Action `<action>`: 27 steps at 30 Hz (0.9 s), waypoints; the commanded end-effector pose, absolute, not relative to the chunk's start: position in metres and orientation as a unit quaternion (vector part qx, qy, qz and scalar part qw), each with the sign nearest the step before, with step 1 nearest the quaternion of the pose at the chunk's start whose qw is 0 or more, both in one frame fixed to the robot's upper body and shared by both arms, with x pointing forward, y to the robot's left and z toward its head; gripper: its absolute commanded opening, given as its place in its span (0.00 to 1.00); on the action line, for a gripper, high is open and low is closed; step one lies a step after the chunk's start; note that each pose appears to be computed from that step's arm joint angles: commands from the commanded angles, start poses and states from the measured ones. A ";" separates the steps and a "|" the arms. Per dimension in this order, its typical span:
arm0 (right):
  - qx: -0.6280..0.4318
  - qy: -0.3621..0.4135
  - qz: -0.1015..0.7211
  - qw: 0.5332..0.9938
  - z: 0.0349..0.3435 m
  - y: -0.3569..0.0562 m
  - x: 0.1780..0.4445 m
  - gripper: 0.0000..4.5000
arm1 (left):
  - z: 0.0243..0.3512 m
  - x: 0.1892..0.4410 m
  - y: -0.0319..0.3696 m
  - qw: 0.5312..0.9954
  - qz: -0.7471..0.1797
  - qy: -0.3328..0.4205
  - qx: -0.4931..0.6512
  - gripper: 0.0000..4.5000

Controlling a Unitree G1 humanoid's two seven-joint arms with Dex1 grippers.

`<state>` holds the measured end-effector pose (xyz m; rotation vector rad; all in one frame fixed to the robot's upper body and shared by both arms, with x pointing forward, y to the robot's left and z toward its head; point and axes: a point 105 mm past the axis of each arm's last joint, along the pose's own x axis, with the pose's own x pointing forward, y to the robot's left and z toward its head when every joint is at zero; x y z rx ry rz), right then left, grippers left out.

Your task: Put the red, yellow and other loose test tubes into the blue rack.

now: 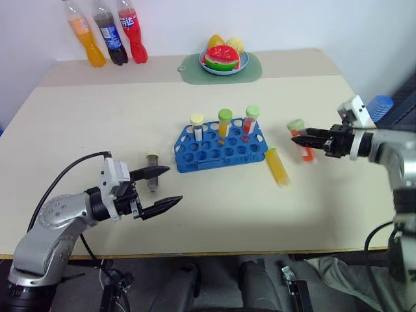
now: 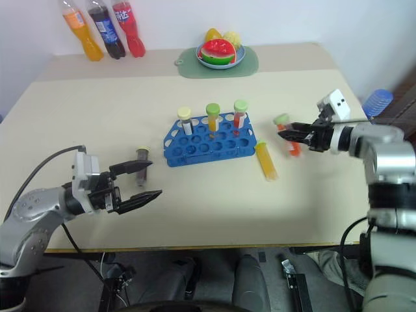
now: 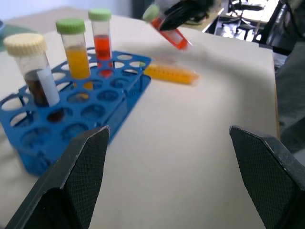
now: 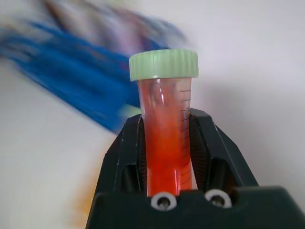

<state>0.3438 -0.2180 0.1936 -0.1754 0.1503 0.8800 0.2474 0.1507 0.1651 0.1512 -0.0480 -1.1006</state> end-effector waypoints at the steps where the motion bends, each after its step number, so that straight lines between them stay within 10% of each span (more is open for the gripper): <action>1: -0.085 -0.064 0.450 0.887 0.223 -0.178 0.330 0.17 | 0.172 0.252 0.150 0.845 -0.528 -0.043 0.081 0.93; 27: -0.046 -0.154 0.371 0.915 0.162 -0.113 0.379 0.17 | 0.180 0.254 0.152 0.857 -0.505 -0.058 0.081 0.93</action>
